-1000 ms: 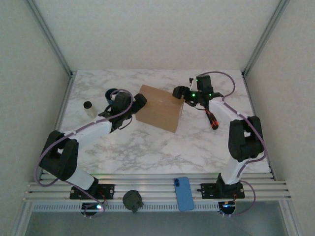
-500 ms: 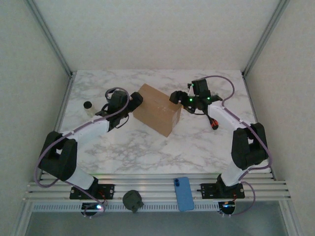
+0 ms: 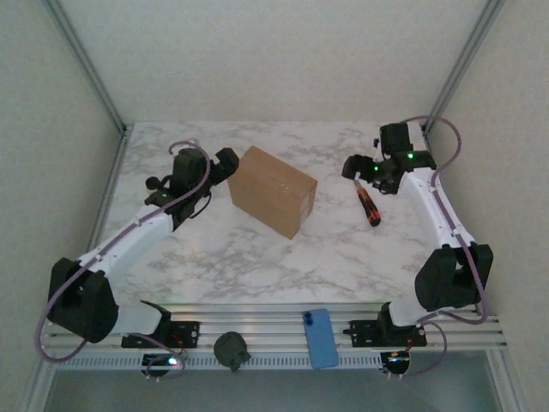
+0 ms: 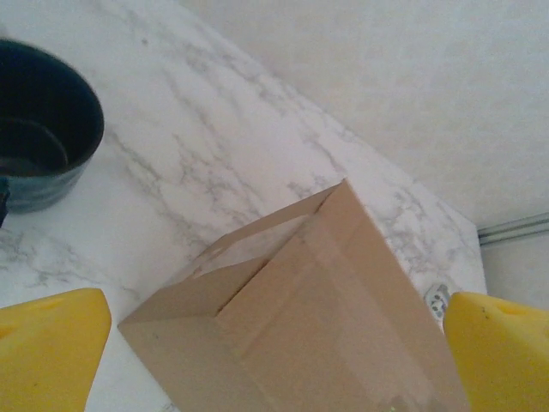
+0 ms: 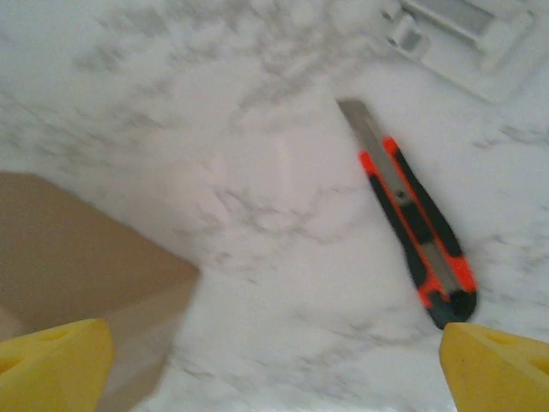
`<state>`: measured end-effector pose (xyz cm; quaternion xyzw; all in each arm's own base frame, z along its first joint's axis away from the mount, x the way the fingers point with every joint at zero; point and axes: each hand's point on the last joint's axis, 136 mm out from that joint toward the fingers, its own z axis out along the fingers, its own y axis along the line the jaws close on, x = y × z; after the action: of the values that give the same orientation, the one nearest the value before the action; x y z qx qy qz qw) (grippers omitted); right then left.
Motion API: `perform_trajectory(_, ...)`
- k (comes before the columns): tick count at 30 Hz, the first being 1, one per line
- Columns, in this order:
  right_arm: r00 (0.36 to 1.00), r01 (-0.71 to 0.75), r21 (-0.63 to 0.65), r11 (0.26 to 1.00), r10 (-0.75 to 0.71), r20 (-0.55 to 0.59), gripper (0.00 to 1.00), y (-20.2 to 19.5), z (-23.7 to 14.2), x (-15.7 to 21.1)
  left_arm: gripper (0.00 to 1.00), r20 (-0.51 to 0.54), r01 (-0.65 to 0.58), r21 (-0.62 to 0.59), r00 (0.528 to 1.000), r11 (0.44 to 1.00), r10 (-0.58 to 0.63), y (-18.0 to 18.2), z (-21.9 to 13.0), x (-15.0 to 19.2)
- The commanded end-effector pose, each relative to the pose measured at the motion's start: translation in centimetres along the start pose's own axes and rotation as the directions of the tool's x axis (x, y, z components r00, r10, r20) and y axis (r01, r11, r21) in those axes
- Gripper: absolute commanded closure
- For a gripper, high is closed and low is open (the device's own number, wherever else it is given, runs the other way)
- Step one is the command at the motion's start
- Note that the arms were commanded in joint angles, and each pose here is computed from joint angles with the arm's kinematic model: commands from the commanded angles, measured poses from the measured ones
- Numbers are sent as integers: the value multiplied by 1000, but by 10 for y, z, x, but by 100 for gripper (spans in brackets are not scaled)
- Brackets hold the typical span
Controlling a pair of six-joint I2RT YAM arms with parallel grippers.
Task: Unpack the express box
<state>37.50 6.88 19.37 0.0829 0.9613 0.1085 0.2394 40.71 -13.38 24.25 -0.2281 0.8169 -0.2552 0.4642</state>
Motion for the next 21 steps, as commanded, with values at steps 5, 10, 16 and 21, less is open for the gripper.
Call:
perform_trajectory(5, 975, 90, 146, 985, -57, -216, 7, -47, 56, 33, 0, 46, -51, -7, 998, 999, 51, -11, -26, -24)
perform_trajectory(10, 974, 83, 230, 970, -30, -226, 7, -72, 76, 27, 0, 59, -40, -6, 997, 999, 40, -10, -36, -25)
perform_trajectory(16, 956, 97, 212, 972, -32, -291, 7, -79, 103, 35, 0, 65, -37, -12, 997, 999, 38, -10, -39, -28)
perform_trajectory(21, 944, 114, 233, 966, -32, -328, 5, -88, 118, 41, 0, 66, -32, -19, 997, 999, 33, -9, -36, -28)
